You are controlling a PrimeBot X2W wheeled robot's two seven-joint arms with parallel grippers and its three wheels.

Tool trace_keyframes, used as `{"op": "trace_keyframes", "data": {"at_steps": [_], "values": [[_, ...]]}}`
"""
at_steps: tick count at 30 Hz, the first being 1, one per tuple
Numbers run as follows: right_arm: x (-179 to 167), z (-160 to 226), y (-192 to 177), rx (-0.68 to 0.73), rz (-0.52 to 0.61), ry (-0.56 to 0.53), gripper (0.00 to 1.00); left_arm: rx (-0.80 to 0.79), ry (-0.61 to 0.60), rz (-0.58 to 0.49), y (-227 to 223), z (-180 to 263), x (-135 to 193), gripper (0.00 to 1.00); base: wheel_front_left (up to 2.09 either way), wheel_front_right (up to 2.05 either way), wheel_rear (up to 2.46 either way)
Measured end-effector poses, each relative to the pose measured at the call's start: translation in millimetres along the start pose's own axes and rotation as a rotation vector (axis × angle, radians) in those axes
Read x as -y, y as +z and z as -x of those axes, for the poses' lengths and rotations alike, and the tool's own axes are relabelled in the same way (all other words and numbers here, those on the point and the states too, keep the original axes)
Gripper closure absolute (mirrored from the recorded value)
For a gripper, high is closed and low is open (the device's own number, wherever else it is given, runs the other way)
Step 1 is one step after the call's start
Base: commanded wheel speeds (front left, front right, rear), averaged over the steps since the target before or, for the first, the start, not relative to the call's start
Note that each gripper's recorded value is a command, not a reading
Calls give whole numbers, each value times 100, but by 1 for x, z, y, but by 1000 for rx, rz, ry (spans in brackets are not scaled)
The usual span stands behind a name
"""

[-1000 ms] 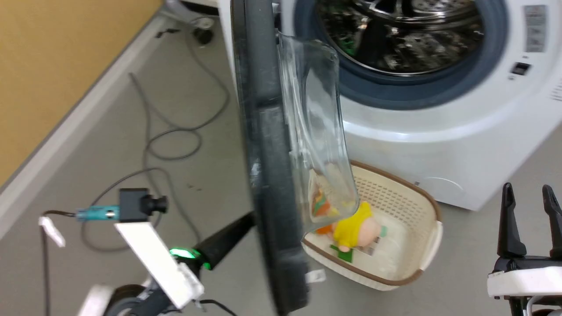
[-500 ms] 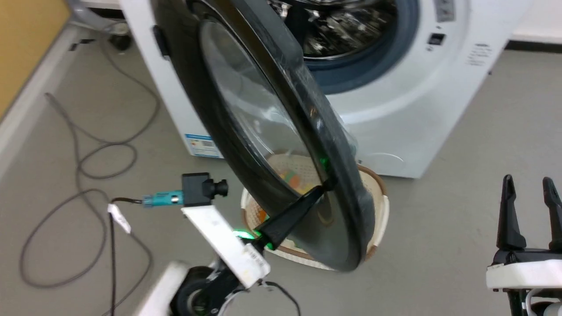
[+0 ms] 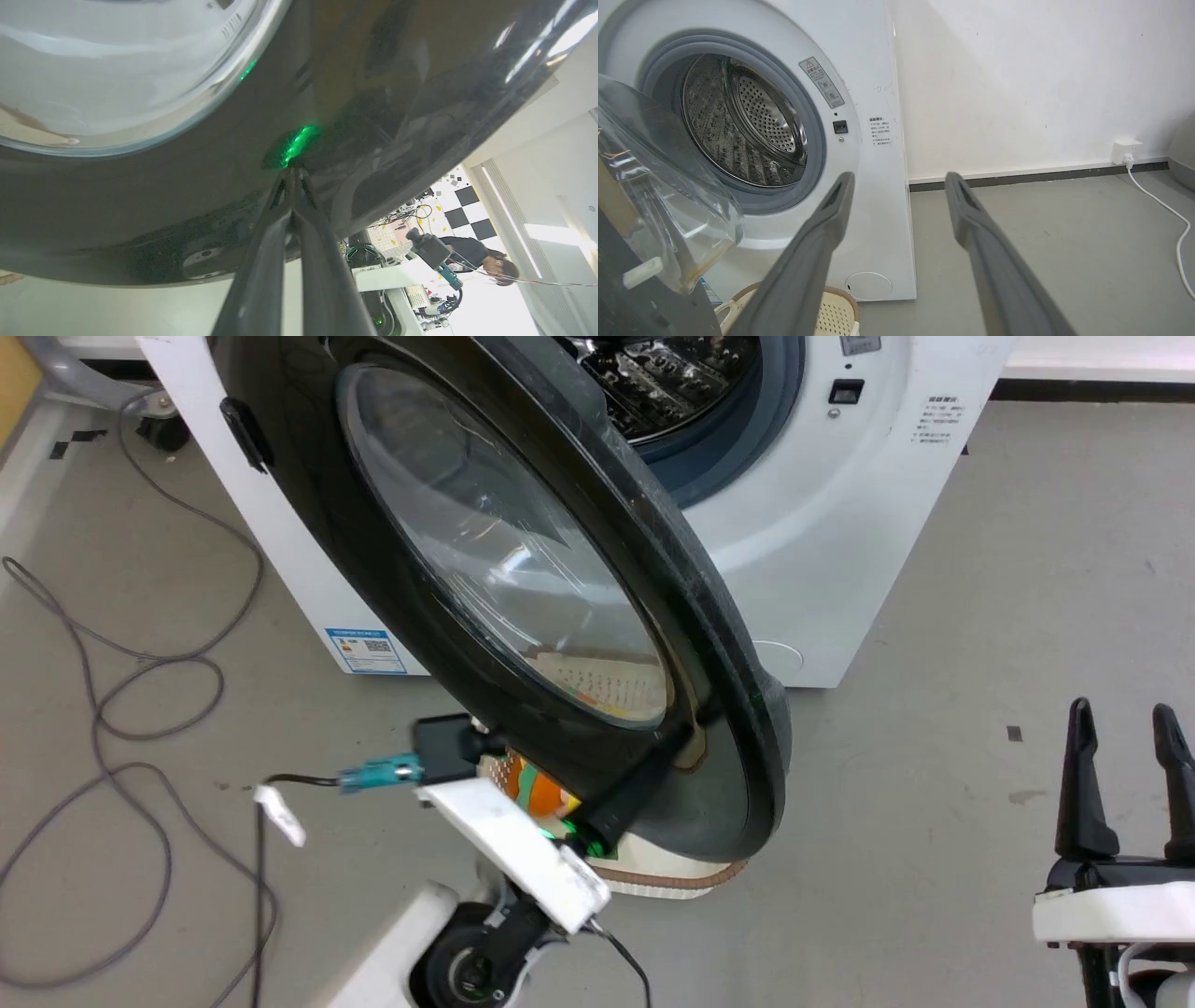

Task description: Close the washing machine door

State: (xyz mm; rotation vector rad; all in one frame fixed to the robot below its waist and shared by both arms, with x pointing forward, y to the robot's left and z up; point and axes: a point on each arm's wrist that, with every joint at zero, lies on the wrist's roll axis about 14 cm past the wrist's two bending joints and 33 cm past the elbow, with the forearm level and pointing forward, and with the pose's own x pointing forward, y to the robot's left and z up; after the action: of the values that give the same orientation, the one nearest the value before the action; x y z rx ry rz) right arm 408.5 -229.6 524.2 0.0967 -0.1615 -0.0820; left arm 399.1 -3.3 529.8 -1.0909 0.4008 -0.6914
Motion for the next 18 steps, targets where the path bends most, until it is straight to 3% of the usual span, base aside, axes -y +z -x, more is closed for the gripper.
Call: {"op": "trace_keyframes", "data": {"at_steps": [4, 8, 12, 15, 18], "values": [[-2, -3, 11, 35, -29, 1, 0, 120, -19, -87, 30, 8, 8, 100, 0, 0, 0], [0, -6, 25, 83, -40, -4, 0, 296, 2, -325, 75, 25, 6, 100, 0, 0, 0], [-1, -12, 39, 130, -41, -4, 0, 415, 206, -658, 127, 51, -25, 100, 0, 0, 0], [-7, -20, 52, 172, -34, 11, 0, 560, 321, -884, 167, 67, -13, 100, 0, 0, 0], [-12, -26, 64, 211, -18, 25, 0, 667, 396, -1011, 183, 81, 0, 100, 0, 0, 0]]}}
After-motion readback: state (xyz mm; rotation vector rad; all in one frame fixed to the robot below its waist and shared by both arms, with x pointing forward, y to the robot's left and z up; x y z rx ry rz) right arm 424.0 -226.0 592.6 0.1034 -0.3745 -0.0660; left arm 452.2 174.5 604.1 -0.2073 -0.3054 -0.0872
